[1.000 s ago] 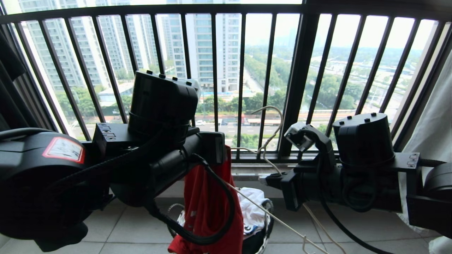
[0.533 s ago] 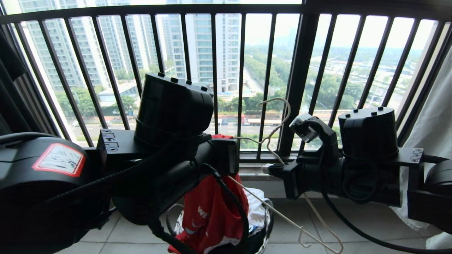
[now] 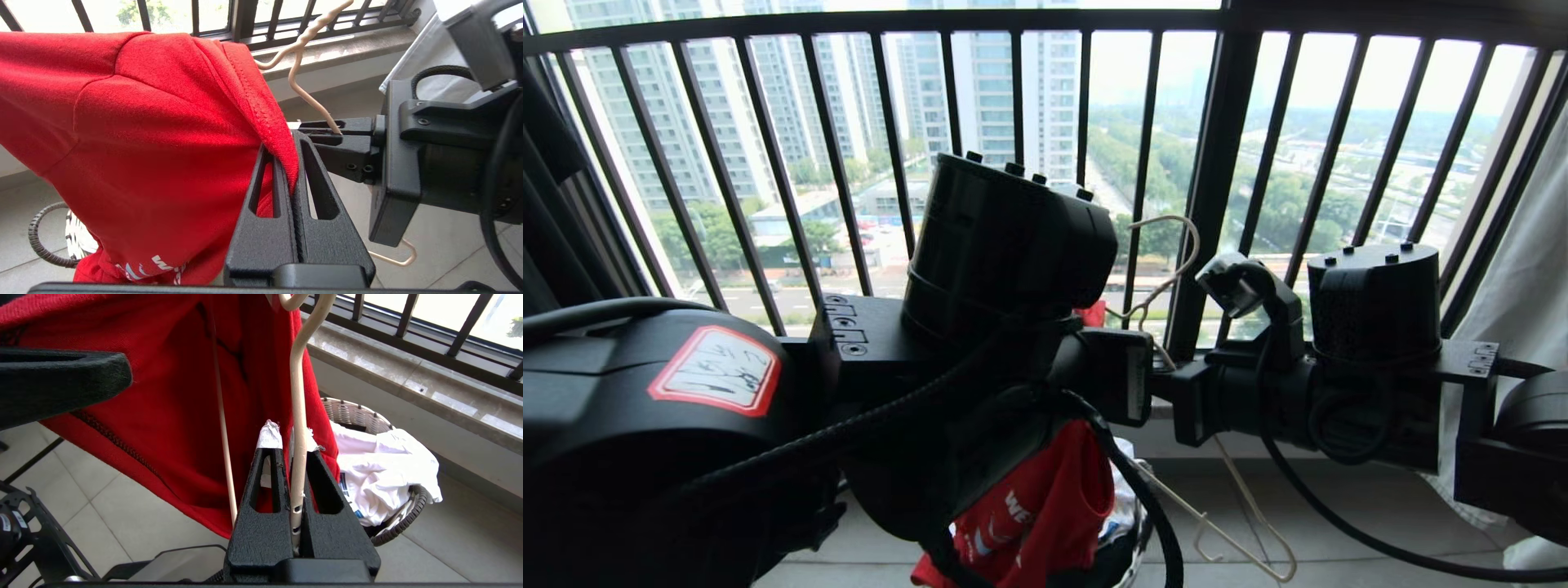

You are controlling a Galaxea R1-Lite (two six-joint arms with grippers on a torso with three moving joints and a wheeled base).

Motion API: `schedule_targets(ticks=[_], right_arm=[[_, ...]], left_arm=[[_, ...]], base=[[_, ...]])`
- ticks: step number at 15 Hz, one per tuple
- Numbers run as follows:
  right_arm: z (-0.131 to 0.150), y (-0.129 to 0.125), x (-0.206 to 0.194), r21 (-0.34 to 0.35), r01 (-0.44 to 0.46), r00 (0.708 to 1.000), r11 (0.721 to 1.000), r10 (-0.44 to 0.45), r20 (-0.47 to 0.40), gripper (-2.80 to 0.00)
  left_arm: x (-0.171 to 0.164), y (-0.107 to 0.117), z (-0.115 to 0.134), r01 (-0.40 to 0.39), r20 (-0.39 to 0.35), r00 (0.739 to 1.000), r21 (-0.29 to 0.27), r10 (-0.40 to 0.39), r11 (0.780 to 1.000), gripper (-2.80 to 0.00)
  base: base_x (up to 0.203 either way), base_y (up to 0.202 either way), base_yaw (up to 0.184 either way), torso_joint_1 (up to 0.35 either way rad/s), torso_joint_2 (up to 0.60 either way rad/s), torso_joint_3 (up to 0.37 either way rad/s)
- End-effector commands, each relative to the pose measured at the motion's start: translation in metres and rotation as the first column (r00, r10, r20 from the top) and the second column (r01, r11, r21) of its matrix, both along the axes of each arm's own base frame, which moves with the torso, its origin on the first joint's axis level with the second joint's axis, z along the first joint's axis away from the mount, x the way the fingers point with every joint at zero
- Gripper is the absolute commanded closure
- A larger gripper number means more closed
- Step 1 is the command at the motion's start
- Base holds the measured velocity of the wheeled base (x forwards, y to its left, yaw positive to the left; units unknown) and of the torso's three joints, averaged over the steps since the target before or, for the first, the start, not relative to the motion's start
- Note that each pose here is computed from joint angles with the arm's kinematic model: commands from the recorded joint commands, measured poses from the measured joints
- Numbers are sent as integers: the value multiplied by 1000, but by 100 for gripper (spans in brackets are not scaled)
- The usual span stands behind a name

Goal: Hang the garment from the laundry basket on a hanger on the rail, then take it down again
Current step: Hang the clothes on the clothes rack

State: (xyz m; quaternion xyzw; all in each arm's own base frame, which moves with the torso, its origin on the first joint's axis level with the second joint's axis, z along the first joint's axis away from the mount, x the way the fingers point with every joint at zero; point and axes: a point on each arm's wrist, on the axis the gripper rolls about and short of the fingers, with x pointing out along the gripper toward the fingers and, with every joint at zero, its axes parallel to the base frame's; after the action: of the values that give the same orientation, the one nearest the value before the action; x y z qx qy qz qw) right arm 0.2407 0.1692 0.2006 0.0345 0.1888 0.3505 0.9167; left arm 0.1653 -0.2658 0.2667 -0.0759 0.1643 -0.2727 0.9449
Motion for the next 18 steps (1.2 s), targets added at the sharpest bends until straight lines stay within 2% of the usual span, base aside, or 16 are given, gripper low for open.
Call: schedule_targets(ticks=[1,8,16,17,18], right_arm=[[-3,1,2,-3,-1,1000,1000,1,-8,0],[-4,2,3,3,-1,1000,1000,1,-2,0],[-3,2,2,4,-1,1000,1000,1,1,0],[-2,1,2,6,-1,1000,1000,1,3,0],[-2,1,2,6,-1,1000,1000,1,3,0]], left_arm=[[-7,-6,8,32,12,999,-27,-32,999,0],[-23,-8,23,80,37,996,-70,-77,994,0],[-23,-10,21,81,42,996,-54,-79,995,0],[-24,-8,23,81,51,996,-52,-79,995,-280],[-24,-5,26,79,61,995,-50,-76,996,-280]], base=[[0,0,0,0,0,0],[0,0,0,0,0,0],[0,0,0,0,0,0],[0,0,0,0,0,0],[0,0,0,0,0,0]])
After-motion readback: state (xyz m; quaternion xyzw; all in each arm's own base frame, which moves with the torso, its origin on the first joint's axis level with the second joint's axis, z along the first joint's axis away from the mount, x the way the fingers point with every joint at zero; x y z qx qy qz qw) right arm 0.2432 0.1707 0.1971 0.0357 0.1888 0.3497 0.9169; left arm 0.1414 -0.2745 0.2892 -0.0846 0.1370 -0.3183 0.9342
